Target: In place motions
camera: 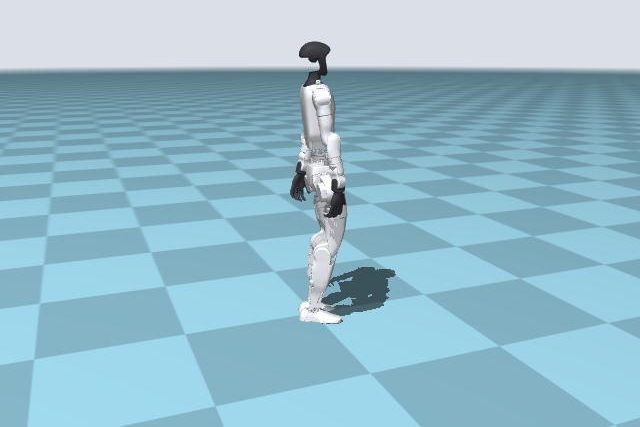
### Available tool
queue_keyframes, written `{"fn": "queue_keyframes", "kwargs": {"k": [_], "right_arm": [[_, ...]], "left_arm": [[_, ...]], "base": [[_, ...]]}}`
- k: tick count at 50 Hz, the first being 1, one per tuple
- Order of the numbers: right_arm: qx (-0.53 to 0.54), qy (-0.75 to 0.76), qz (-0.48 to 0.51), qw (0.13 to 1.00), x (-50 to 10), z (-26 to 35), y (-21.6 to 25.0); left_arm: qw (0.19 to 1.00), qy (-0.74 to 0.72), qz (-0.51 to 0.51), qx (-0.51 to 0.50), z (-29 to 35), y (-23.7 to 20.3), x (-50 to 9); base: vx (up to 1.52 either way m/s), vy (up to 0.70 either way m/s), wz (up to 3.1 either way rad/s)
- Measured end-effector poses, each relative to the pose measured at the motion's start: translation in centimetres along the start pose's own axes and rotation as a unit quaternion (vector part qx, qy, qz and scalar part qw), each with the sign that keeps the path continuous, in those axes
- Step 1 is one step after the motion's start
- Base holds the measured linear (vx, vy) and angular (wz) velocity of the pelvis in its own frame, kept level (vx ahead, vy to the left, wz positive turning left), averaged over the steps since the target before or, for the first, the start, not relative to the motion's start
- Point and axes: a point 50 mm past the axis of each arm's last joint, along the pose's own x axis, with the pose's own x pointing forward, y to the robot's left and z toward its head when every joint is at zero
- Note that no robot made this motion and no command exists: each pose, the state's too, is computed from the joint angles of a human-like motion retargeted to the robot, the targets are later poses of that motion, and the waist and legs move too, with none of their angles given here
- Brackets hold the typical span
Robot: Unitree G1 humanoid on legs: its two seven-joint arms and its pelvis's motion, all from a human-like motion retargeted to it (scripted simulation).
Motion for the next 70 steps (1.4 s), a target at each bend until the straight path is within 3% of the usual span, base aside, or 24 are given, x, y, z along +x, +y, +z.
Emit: {"fn": "queue_keyframes", "kwargs": {"k": [5, 10, 12, 20, 26, 33, 35, 40, 47, 52, 59, 65, 70], "right_arm": [[0.056, 0.169, 0.038, 0.983, -0.2, -9.6, 2.4], [0.180, 0.186, 0.023, 0.966, -0.8, -13.8, 3.1], [0.198, 0.208, 0.022, 0.958, -1.2, -15.3, 3.3], [0.265, 0.222, 0.022, 0.938, -1.4, -16.3, 4.4], [0.216, 0.185, 0.022, 0.959, -0.6, -13.3, 3.7], [0.112, 0.130, -0.032, 0.985, 0.0, -7.1, 1.2], [0.094, 0.093, -0.043, 0.990, -0.2, -3.9, -0.3], [-0.058, -0.114, -0.129, 0.983, -4.1, 10.2, -5.9], [-0.052, -0.310, -0.122, 0.942, -7.9, 17.1, -5.9], [-0.050, -0.357, -0.101, 0.927, -9.3, 19.4, -4.9], [-0.055, -0.259, -0.075, 0.961, -4.8, 13.6, -3.0], [-0.016, -0.030, -0.020, 0.999, 0.2, 0.0, 0.2], [0.101, 0.171, 0.029, 0.980, -0.2, -10.0, 2.2]], "left_arm": [[0.987, -0.121, -0.041, 0.102, 9.5, -4.0, -2.5], [0.918, -0.325, -0.086, 0.208, 20.5, -10.9, -9.9], [0.890, -0.384, -0.101, 0.225, 23.4, -11.7, -13.0], [0.849, -0.469, -0.120, 0.210, 25.8, -13.7, -16.6], [0.889, -0.383, -0.106, 0.228, 21.8, -11.6, -11.4], [0.971, -0.173, -0.019, 0.163, 9.5, -4.3, -2.2], [0.982, -0.130, 0.015, 0.139, 7.2, -2.1, -1.4], [0.996, -0.015, -0.007, -0.089, 0.7, 0.6, -0.2], [0.987, 0.123, 0.016, -0.105, -10.3, 5.6, -0.5], [0.982, 0.146, 0.027, -0.114, -11.7, 5.3, -0.5], [0.993, 0.080, -0.010, -0.087, -6.9, 2.7, 0.2], [0.999, -0.036, -0.008, -0.002, 1.9, -0.2, -0.3], [0.974, -0.189, -0.074, 0.103, 13.8, -5.5, -4.6]], "base": [[0.02, 0.07, 0.25], [-0.24, 0.10, -0.03], [-0.05, 0.09, -0.30], [-0.03, 0.01, -0.07], [0.12, -0.02, -0.48], [0.13, -0.09, 0.26], [-0.30, -0.15, 2.10], [-0.42, -0.09, -1.23], [0.19, -0.03, -0.42], [-0.04, 0.00, 0.00], [0.12, 0.03, 0.27], [0.24, 0.04, 0.20], [-0.16, 0.07, 0.56]]}}
